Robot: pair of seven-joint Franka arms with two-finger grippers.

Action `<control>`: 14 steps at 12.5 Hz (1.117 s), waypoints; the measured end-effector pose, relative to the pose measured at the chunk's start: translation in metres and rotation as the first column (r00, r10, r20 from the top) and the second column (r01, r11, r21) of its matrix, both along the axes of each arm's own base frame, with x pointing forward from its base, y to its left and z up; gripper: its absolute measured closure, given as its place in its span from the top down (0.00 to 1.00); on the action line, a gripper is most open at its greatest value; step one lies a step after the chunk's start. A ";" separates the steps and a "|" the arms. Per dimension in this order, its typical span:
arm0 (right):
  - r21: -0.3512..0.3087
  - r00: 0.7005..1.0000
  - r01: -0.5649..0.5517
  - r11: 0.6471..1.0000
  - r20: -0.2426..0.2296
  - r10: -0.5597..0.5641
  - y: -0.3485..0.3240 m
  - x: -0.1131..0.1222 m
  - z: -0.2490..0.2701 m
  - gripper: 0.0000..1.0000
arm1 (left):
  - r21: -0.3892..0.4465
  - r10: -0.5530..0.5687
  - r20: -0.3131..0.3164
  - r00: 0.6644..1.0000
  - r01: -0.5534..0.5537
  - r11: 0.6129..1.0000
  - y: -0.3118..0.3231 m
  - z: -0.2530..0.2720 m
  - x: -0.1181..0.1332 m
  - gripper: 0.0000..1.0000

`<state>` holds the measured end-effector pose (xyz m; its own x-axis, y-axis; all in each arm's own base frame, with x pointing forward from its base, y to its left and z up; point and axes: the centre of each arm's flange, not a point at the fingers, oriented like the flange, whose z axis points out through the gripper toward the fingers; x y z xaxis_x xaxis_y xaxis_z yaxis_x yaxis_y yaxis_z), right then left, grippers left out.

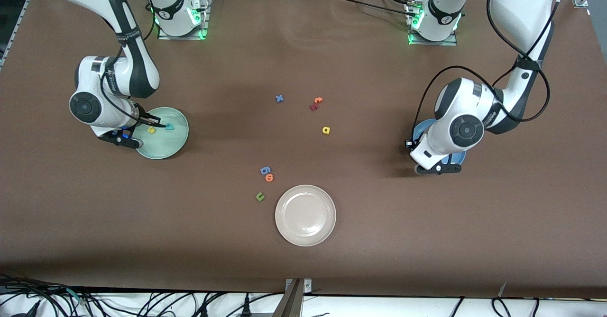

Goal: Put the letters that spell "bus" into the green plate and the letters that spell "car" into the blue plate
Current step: 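Place the c on the blue plate while the right gripper places the u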

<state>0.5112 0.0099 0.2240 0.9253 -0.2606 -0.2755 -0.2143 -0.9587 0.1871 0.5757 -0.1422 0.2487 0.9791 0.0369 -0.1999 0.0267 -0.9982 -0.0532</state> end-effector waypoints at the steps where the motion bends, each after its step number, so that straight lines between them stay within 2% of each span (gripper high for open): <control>1: 0.000 1.000 -0.002 1.000 -0.001 0.002 0.001 -0.001 -0.001 0.25 | -0.008 -0.017 0.022 1.000 0.017 1.000 0.006 -0.003 -0.010 0.23; 2: 0.000 1.000 -0.002 1.000 -0.001 0.002 0.001 -0.001 -0.001 0.25 | -0.016 -0.036 0.043 0.998 0.037 0.999 0.012 -0.007 -0.018 0.23; 3: 0.001 1.000 -0.002 1.000 -0.001 0.002 0.001 -0.001 0.000 0.31 | -0.024 -0.054 0.066 0.996 0.056 0.998 0.018 -0.011 -0.026 0.23; 5: 0.003 1.000 -0.004 1.000 0.005 0.004 0.001 0.001 0.003 0.53 | -0.037 -0.084 0.100 0.992 0.088 0.995 0.032 -0.018 -0.039 0.23; 7: 0.008 1.000 -0.006 1.000 0.000 0.006 0.003 0.006 0.012 0.76 | -0.042 -0.115 0.105 0.988 0.120 0.992 0.048 -0.020 -0.045 0.23; 9: 0.016 1.000 -0.009 1.000 -0.026 0.009 0.008 0.025 0.047 0.98 | -0.040 -0.133 0.109 0.985 0.138 0.990 0.054 -0.019 -0.045 0.23; 10: 0.021 0.999 -0.011 1.000 -0.033 0.011 0.013 0.039 0.077 1.00 | -0.033 -0.145 0.111 0.983 0.149 0.988 0.057 -0.019 -0.045 0.23; 11: 0.026 1.000 -0.014 1.000 -0.028 0.014 0.017 0.053 0.110 1.00 | -0.030 -0.164 0.112 0.980 0.168 0.985 0.059 -0.018 -0.044 0.30; 14: 0.035 0.998 -0.034 0.999 0.057 0.032 0.028 0.085 0.194 1.00 | -0.031 -0.199 0.114 0.973 0.204 0.978 0.061 -0.017 -0.044 0.62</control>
<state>0.5966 0.0384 0.4179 0.9476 -0.2204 -0.2311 -0.1916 -0.9713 0.1408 0.5319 -0.0813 0.2319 0.9815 -0.1699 -0.0881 -0.1722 -0.9849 -0.0188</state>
